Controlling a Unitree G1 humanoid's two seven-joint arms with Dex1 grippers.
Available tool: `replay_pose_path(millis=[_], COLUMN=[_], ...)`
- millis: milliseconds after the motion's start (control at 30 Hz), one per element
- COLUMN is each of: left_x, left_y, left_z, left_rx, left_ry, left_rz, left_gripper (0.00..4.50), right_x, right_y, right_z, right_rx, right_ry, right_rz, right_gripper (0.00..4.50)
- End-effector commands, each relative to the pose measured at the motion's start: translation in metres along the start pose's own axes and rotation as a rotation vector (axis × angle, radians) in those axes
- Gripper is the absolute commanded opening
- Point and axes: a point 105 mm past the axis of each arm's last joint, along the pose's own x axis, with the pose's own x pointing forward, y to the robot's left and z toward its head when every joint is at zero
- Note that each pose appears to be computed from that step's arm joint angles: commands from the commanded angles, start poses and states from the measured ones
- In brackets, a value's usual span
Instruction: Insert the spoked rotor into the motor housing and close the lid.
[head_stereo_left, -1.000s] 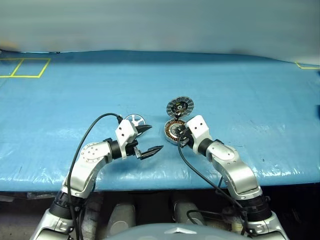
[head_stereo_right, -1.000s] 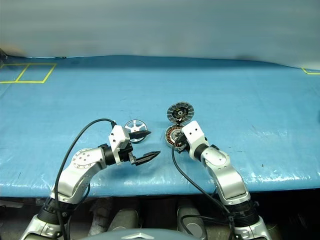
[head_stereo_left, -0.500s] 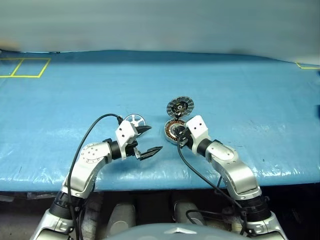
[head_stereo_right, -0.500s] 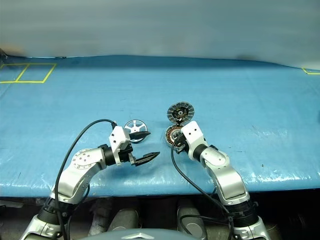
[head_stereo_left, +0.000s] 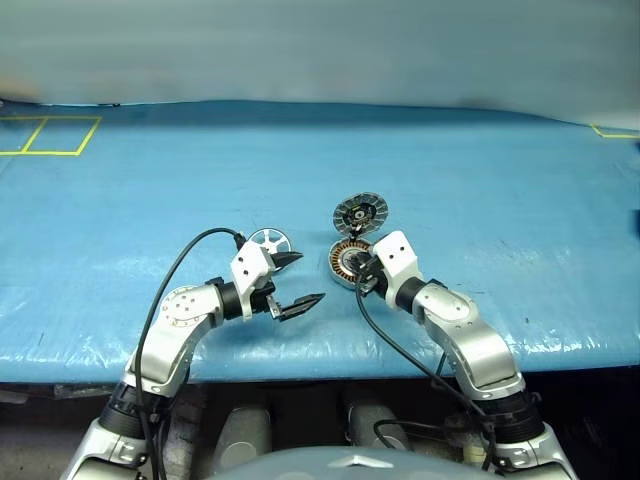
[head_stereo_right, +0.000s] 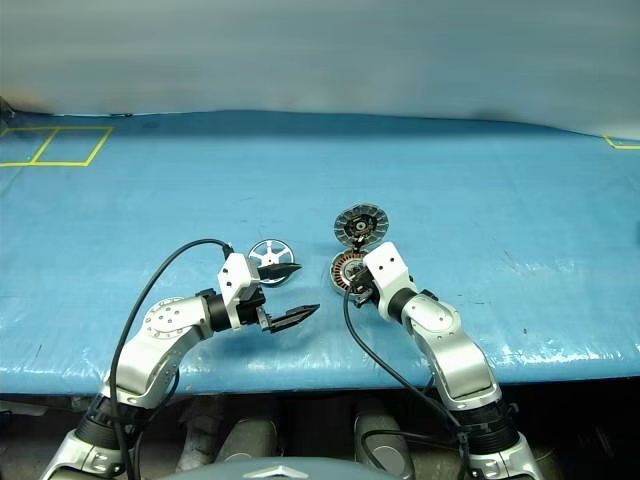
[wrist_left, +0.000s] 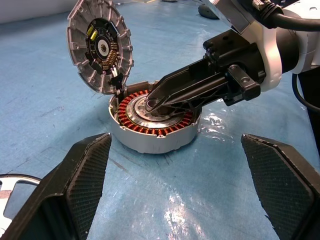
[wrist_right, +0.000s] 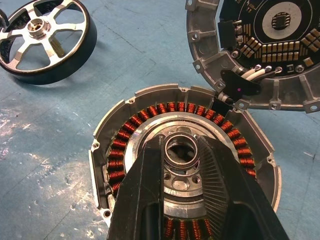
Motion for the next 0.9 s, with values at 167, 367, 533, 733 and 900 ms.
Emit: replay_pose_path(millis=[167, 367, 533, 733, 900], left_x=[-0.001, 0.0, 0.0, 0.001, 0.001], left_y=[-0.001, -0.002, -0.002, -0.002, -0.001], left_z=[0.001, 0.001, 0.001, 0.002, 0.003], left_rx=[0.011, 0.009, 0.006, 0.005, 0.006], left_ry=[-0.016, -0.016, -0.015, -0.018, -0.019], left_rz=[0.001, 0.0, -0.001, -0.004, -0.004], left_gripper=[4.5, 4.5, 4.5, 4.5, 4.5], right_x=[-0.002, -0.003, -0.006, -0.01, -0.009], right_y=[-0.003, -0.002, -0.004, 0.003, 0.003], right_z=[0.003, 0.003, 0.01, 0.03, 0.033], right_rx=[-0.03, -0.053, -0.038, 0.041, 0.044], right_ry=[-0.008, -0.013, -0.042, -0.162, -0.186], right_rz=[-0.024, -0.018, -0.019, 0.026, 0.025], right_gripper=[0.66, 1.68, 2.29, 2.29, 1.36])
